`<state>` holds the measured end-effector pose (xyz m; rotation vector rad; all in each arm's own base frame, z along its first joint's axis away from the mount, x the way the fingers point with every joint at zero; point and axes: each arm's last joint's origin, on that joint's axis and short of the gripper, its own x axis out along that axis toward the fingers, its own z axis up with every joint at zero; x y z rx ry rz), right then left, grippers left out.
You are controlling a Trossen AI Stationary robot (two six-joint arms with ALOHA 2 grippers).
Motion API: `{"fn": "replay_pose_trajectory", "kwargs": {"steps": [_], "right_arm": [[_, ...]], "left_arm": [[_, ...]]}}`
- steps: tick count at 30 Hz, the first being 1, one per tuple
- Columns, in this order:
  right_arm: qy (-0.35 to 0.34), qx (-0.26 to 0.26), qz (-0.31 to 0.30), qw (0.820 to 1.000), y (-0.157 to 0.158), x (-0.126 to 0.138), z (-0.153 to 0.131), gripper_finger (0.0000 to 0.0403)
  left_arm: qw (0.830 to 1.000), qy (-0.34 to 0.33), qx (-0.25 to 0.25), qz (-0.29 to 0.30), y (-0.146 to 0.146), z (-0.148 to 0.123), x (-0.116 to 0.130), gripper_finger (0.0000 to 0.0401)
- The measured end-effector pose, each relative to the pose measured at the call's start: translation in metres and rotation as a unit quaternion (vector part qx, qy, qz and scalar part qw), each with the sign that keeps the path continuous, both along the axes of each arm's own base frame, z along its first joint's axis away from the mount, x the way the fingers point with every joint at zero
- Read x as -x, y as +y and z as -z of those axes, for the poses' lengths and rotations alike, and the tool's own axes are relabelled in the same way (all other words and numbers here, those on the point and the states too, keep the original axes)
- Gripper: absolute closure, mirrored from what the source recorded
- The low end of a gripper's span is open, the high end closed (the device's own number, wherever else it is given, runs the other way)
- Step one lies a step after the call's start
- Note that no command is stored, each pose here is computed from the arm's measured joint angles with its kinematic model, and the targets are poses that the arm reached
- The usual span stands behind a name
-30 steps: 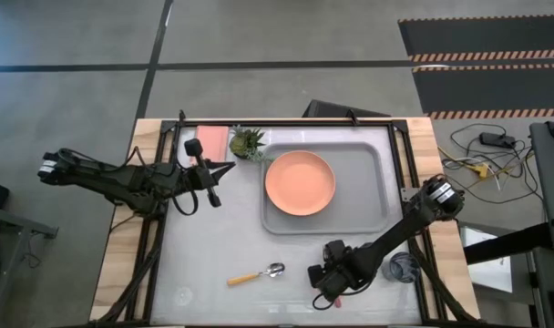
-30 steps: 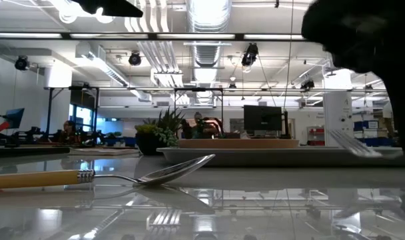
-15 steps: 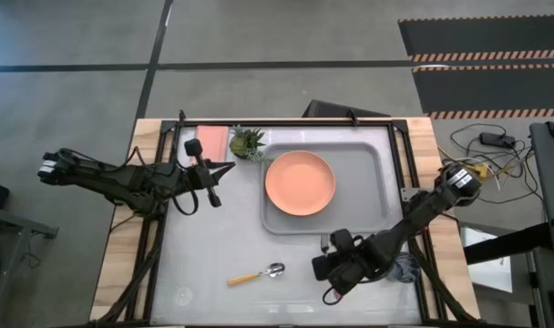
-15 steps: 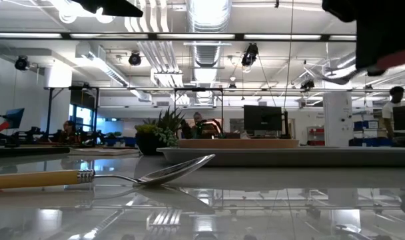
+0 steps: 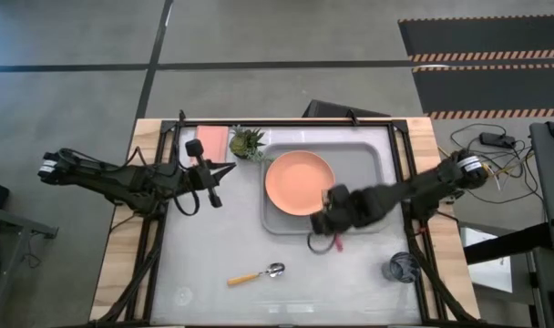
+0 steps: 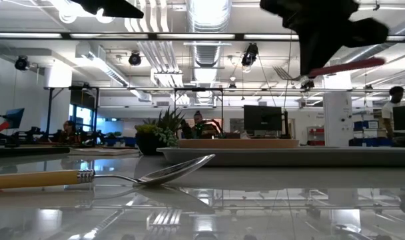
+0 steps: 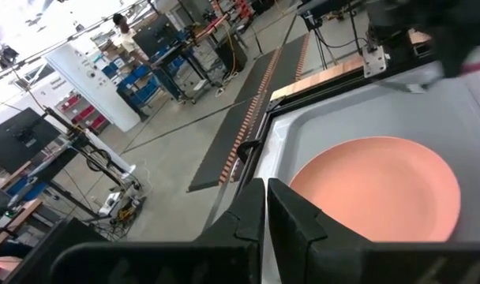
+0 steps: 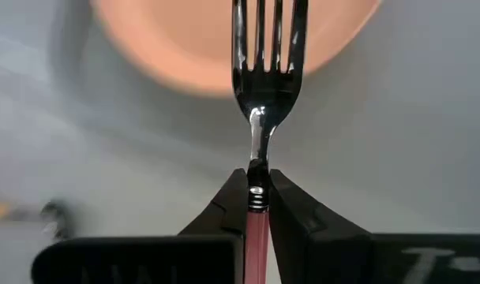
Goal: Pick and place plate/cup/fork/spoon on tray
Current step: Put the light orange fork on the gray tray
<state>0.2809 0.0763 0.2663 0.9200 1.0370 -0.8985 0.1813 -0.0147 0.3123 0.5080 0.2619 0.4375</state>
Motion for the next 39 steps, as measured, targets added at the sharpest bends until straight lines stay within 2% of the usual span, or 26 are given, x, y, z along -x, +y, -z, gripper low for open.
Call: {"fn": "replay_pose_trajectory", "kwargs": {"steps": [7,14,20,28,39], "right_arm": [[0.043,0.026,0.005,0.999,-0.068,0.011,-0.008,0.0385],[0.088,-0.003,0.027,0.996,-0.112,0.034,0.015,0.0385],[0.075,-0.044,0.062,0.994,-0.130,0.060,0.045,0.0385],[0.068,-0.064,0.104,0.990,-0.143,0.083,0.074,0.0385],[0.111,-0.070,0.101,0.986,-0.155,0.082,0.096,0.0385]], "left_arm": [[1.000,0.013,-0.002,0.000,0.000,0.003,-0.001,0.0401],[1.000,0.012,-0.002,0.000,0.000,0.003,0.000,0.0401],[1.000,0.013,-0.002,0.000,0.000,0.003,-0.001,0.0401],[1.000,0.009,0.005,-0.001,0.000,0.003,-0.001,0.0401],[1.000,0.008,0.006,-0.001,0.000,0.002,0.000,0.0401]]}}
